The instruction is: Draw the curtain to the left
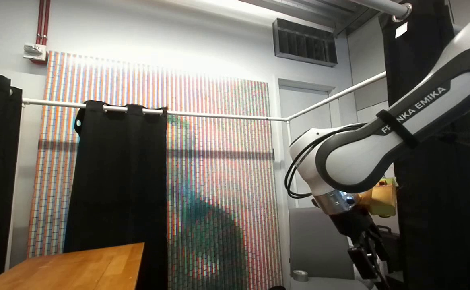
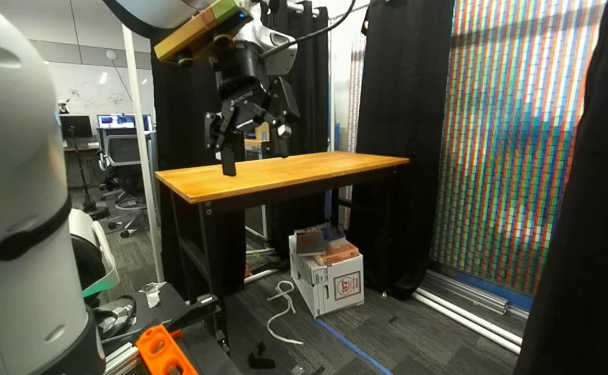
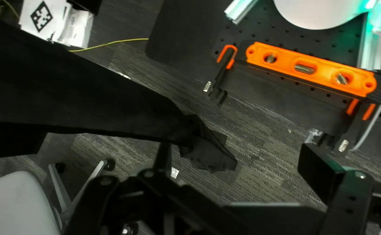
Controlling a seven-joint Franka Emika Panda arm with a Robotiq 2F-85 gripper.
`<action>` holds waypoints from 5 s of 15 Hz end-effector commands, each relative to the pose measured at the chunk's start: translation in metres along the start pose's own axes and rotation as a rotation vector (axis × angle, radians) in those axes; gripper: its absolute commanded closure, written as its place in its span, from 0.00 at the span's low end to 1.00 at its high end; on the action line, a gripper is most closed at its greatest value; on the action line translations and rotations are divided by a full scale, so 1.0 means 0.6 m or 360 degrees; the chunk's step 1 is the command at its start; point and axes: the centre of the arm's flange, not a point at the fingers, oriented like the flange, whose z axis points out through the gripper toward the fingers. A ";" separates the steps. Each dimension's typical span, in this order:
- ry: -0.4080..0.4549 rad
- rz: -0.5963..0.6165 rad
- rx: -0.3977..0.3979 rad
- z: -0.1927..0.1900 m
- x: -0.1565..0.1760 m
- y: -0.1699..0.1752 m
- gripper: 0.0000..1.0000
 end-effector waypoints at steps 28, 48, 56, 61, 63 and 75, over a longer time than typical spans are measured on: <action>-0.0812 -0.0559 -0.0421 0.263 0.146 0.457 0.42; -0.0783 -0.0597 -0.0253 0.194 0.164 0.268 1.00; -0.0760 -0.0656 -0.0280 0.075 0.153 0.025 0.99; -0.0657 -0.0723 -0.0415 -0.025 0.166 -0.122 0.99; -0.0585 -0.0757 -0.0430 -0.056 0.173 -0.181 0.99; -0.0391 -0.0796 -0.0528 -0.187 0.258 -0.393 0.99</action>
